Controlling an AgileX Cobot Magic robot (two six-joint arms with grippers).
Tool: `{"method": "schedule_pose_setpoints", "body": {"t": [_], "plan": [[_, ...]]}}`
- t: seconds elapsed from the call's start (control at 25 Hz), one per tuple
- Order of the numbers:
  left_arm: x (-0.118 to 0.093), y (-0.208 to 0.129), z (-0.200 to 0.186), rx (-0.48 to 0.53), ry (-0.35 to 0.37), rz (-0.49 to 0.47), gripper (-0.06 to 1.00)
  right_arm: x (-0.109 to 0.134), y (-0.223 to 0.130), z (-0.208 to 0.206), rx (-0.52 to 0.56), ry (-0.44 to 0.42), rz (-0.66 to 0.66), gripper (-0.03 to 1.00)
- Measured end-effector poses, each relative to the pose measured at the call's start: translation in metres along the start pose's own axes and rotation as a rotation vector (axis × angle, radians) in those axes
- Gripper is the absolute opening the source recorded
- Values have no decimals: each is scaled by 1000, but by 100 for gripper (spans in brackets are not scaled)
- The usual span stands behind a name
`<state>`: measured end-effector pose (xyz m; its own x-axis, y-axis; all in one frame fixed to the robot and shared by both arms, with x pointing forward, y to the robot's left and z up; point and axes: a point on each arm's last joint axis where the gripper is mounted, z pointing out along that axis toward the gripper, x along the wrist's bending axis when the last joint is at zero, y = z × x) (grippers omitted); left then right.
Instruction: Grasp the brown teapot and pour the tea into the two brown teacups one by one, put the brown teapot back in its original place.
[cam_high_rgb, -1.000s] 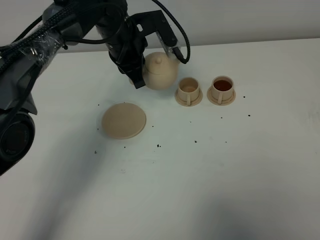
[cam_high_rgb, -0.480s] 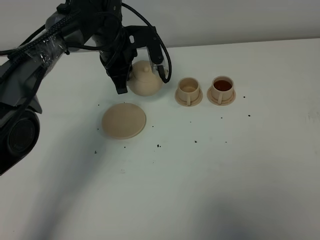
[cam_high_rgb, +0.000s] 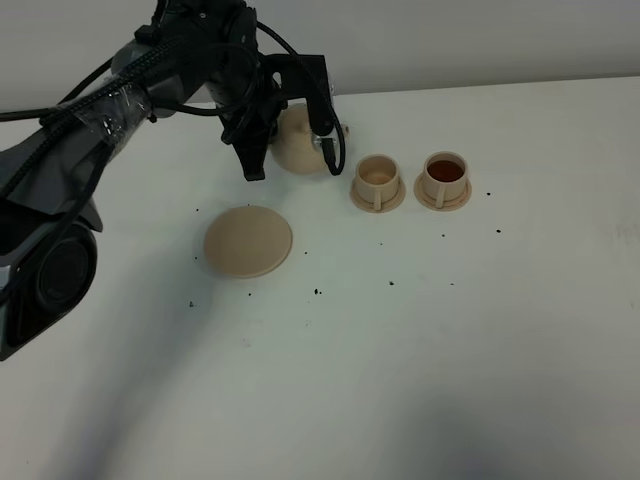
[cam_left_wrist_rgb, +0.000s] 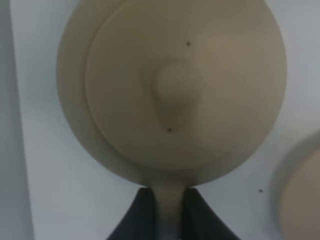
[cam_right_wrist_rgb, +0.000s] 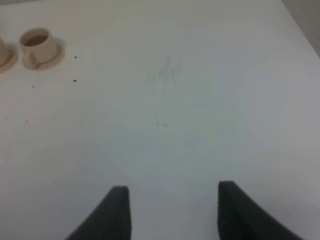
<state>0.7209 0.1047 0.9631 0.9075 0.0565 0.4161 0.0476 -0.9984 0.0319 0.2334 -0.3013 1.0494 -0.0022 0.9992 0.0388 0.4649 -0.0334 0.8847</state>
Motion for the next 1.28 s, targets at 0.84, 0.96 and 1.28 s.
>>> {"method": "schedule_pose_setpoints", "body": {"t": [0.84, 0.96, 1.28], "plan": [[-2, 31, 9, -8, 159, 332, 16, 0, 0, 0, 0, 0, 0, 43], [0, 30, 8, 19, 175, 370, 16, 0, 0, 0, 0, 0, 0, 43], [3, 30, 7, 39, 215, 426, 16, 0, 0, 0, 0, 0, 0, 43]]}}
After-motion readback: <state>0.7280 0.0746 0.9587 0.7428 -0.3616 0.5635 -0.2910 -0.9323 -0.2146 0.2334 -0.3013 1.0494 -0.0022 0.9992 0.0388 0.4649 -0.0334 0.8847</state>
